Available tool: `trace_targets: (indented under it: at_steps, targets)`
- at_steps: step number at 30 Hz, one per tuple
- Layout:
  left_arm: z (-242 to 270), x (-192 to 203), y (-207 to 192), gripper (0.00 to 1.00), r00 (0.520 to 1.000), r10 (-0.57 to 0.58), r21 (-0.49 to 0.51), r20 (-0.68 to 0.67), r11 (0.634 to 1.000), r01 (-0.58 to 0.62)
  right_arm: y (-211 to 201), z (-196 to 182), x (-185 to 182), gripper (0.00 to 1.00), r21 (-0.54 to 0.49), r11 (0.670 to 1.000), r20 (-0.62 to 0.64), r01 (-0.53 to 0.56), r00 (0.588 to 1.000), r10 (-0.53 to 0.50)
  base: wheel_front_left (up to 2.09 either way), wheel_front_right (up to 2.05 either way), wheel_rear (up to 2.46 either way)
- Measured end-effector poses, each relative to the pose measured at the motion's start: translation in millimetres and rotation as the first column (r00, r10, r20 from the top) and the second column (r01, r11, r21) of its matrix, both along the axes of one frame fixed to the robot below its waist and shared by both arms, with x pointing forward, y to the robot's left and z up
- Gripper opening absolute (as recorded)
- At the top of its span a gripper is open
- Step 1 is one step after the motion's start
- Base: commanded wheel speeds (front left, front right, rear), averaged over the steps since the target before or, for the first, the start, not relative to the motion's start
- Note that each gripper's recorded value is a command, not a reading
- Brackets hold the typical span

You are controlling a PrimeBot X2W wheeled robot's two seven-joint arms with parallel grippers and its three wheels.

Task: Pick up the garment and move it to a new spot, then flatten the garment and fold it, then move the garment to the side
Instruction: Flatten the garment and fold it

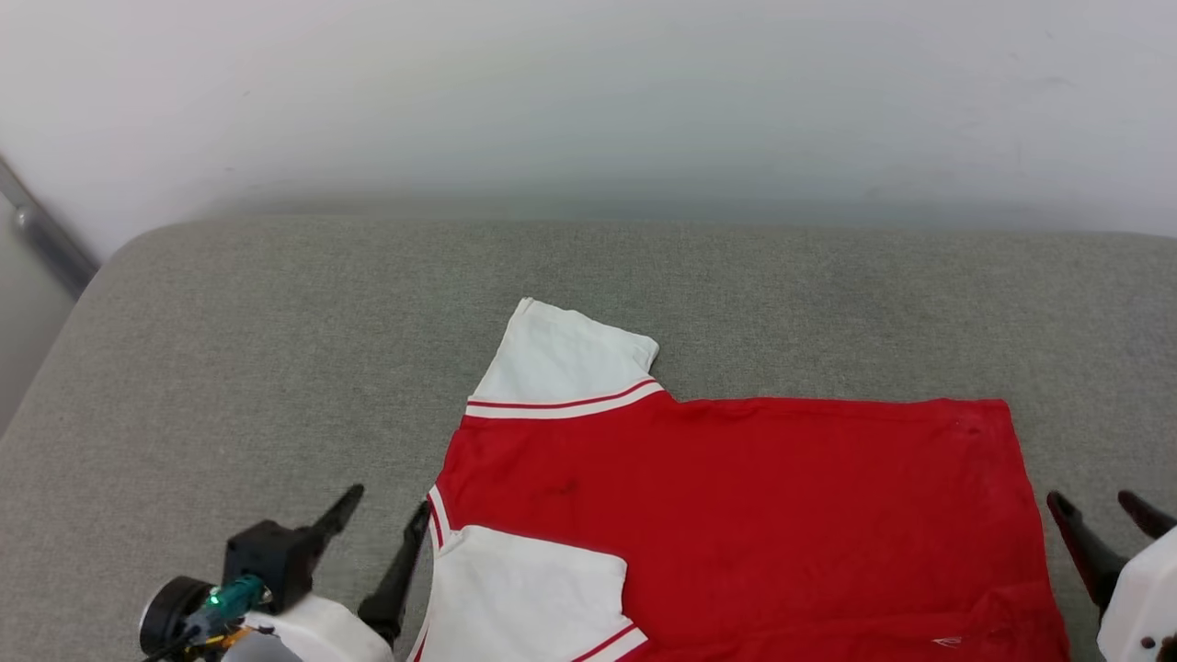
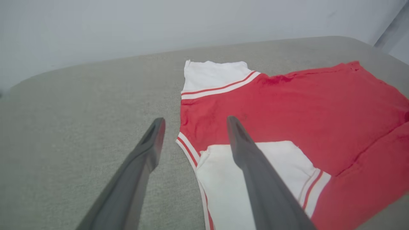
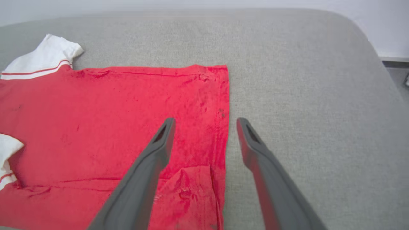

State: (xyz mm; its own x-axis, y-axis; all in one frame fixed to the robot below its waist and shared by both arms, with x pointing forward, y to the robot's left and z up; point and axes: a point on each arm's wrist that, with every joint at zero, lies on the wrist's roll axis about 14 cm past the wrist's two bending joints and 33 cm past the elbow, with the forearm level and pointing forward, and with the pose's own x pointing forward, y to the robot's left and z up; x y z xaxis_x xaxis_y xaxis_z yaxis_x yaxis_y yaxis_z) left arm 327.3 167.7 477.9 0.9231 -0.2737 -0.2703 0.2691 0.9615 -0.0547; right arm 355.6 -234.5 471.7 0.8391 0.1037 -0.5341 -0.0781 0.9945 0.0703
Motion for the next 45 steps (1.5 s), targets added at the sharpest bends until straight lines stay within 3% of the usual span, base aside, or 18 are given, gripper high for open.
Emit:
trace_targets:
  at_steps: [7,10,14,18,21,27,33,38,41,45]
  targets:
    - [52,25,6,1.0,0.957,0.113,-0.102,0.266,0.991,-0.088,3,47,24,1.0,0.023,0.999,0.287,0.029,0.957,-0.034,0.0,0.0,0.0]
    - [66,31,3,1.0,0.934,0.146,-0.166,0.325,0.982,-0.096,20,72,29,1.0,0.078,0.997,0.42,0.015,0.906,-0.047,0.0,0.0,0.0]
    - [71,35,0,1.0,0.924,0.147,-0.178,0.352,0.98,-0.088,27,89,30,1.0,0.12,0.993,0.516,0.014,0.853,-0.075,0.0,0.0,0.0]
    - [71,42,-4,1.0,0.926,0.146,-0.218,0.348,0.973,-0.072,32,94,31,1.0,0.177,0.984,0.567,0.025,0.815,-0.122,0.0,0.0,0.0]
    - [77,55,0,1.0,0.918,0.128,-0.199,0.375,0.978,-0.055,36,89,33,1.0,0.217,0.976,0.565,0.023,0.812,-0.145,0.0,0.0,0.0]
    - [82,93,-9,1.0,0.919,0.005,-0.103,0.394,0.994,0.039,34,70,42,1.0,0.18,0.983,0.535,0.042,0.834,-0.133,0.0,0.0,0.0]
    - [71,142,-23,1.0,0.943,-0.164,0.036,0.288,0.986,0.161,15,62,47,1.0,0.157,0.983,0.526,0.093,0.835,-0.163,0.0,0.0,0.0]
    - [58,184,-34,1.0,0.949,-0.282,0.143,0.139,0.954,0.263,9,53,52,1.0,0.153,0.981,0.513,0.119,0.839,-0.182,0.0,0.0,0.0]
    - [36,207,-36,1.0,0.955,-0.296,0.141,-0.024,0.945,0.296,7,41,55,1.0,0.146,0.98,0.493,0.133,0.849,-0.189,0.0,0.0,0.0]
    - [2,227,-32,1.0,0.922,-0.288,0.172,-0.26,0.926,0.337,2,29,56,1.0,0.144,0.976,0.473,0.163,0.855,-0.212,0.0,0.0,0.0]
